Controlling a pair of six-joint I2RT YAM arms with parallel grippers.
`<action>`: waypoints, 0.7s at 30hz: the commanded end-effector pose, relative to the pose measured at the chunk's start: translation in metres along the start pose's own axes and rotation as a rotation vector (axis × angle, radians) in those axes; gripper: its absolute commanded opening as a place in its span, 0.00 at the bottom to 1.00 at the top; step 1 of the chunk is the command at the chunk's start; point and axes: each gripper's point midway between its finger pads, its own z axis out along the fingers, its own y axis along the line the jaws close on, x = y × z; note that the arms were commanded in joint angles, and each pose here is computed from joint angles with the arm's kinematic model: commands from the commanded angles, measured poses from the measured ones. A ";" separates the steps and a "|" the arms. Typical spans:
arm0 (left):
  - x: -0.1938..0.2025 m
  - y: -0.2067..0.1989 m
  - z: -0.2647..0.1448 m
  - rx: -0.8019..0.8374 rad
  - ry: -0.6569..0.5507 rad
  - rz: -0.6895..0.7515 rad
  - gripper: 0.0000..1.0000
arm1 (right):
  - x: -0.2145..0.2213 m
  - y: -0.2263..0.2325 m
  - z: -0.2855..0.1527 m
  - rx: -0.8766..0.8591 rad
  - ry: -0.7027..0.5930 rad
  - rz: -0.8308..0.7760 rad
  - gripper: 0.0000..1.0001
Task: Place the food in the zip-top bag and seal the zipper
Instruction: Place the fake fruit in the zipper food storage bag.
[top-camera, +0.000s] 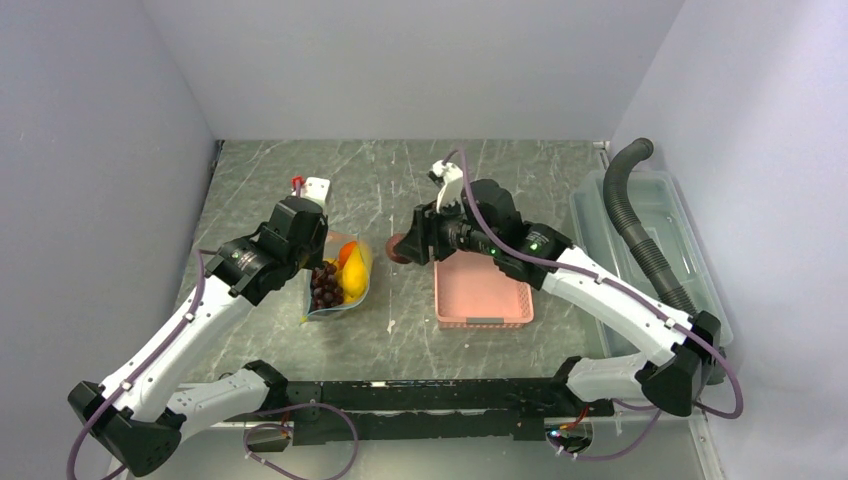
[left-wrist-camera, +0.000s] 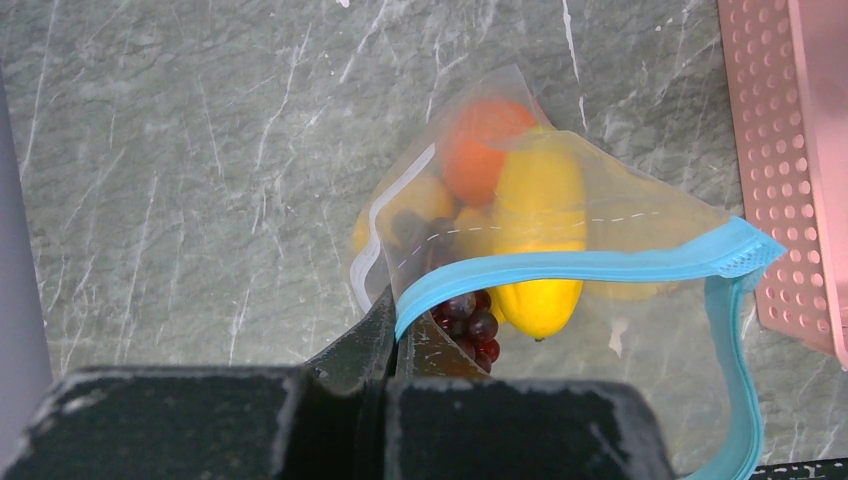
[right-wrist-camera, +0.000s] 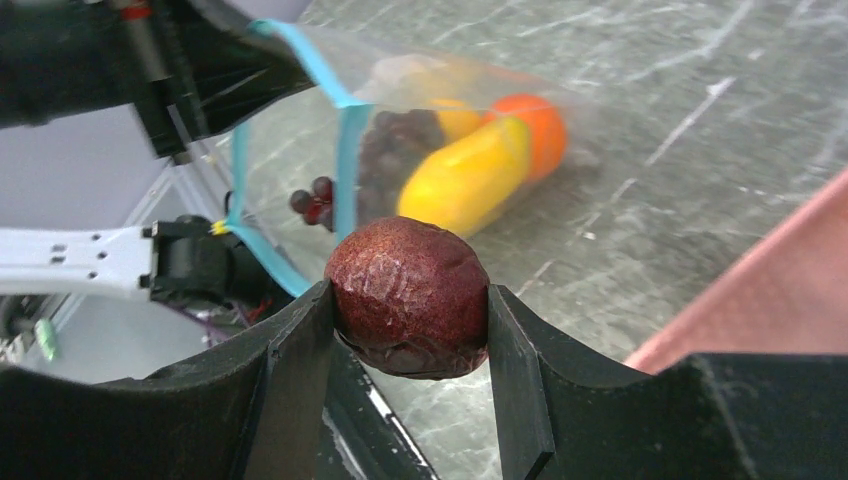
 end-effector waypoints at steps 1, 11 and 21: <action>-0.013 -0.002 -0.001 0.014 -0.051 -0.011 0.00 | -0.028 0.050 -0.004 -0.152 -0.089 -0.071 0.30; -0.013 -0.002 -0.001 0.011 -0.052 -0.011 0.00 | -0.018 0.101 0.014 -0.243 -0.067 -0.129 0.31; -0.013 -0.001 0.000 0.011 -0.049 -0.009 0.00 | -0.010 0.132 0.032 -0.279 -0.030 -0.172 0.33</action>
